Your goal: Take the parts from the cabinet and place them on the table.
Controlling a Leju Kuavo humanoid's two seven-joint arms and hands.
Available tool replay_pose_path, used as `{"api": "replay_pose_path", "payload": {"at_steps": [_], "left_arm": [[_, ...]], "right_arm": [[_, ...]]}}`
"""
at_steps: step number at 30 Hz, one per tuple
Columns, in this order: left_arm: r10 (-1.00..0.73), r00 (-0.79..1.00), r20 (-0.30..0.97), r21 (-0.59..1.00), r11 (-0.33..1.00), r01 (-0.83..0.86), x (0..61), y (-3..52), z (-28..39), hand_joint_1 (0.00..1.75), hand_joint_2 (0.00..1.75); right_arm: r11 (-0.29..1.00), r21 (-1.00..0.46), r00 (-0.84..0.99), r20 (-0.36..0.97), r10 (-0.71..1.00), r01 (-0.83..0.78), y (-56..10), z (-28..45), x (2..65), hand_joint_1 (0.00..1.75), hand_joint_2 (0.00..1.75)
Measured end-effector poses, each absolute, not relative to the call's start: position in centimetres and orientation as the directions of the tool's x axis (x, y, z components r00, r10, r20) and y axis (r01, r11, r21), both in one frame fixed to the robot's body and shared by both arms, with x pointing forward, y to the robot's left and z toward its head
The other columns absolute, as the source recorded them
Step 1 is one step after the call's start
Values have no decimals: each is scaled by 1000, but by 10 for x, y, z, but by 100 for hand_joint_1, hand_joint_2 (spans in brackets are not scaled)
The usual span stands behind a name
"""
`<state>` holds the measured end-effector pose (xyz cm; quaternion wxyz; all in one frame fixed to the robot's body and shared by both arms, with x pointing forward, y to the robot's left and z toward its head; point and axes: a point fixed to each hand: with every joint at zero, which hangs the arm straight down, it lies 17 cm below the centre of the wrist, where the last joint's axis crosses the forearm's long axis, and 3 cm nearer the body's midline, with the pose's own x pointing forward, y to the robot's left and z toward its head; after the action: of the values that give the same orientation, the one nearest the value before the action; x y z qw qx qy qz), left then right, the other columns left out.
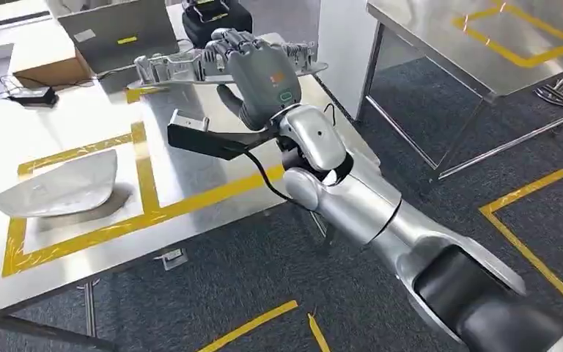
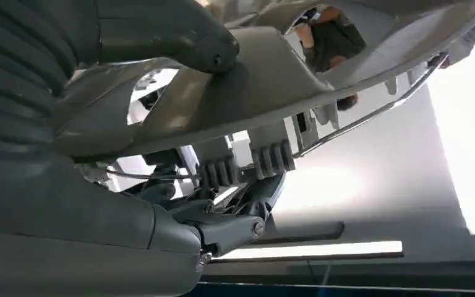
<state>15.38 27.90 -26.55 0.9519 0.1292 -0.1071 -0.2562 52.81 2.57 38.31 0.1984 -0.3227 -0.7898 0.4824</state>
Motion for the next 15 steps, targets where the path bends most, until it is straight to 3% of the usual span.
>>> {"api": "replay_pose_path", "payload": {"at_steps": [15], "left_arm": [[-511, 846, 154, 297, 840, 454, 154, 280, -266, 0, 175]], "right_arm": [[305, -895, -705, -16, 709, 326, 24, 374, 528, 175, 175]]}}
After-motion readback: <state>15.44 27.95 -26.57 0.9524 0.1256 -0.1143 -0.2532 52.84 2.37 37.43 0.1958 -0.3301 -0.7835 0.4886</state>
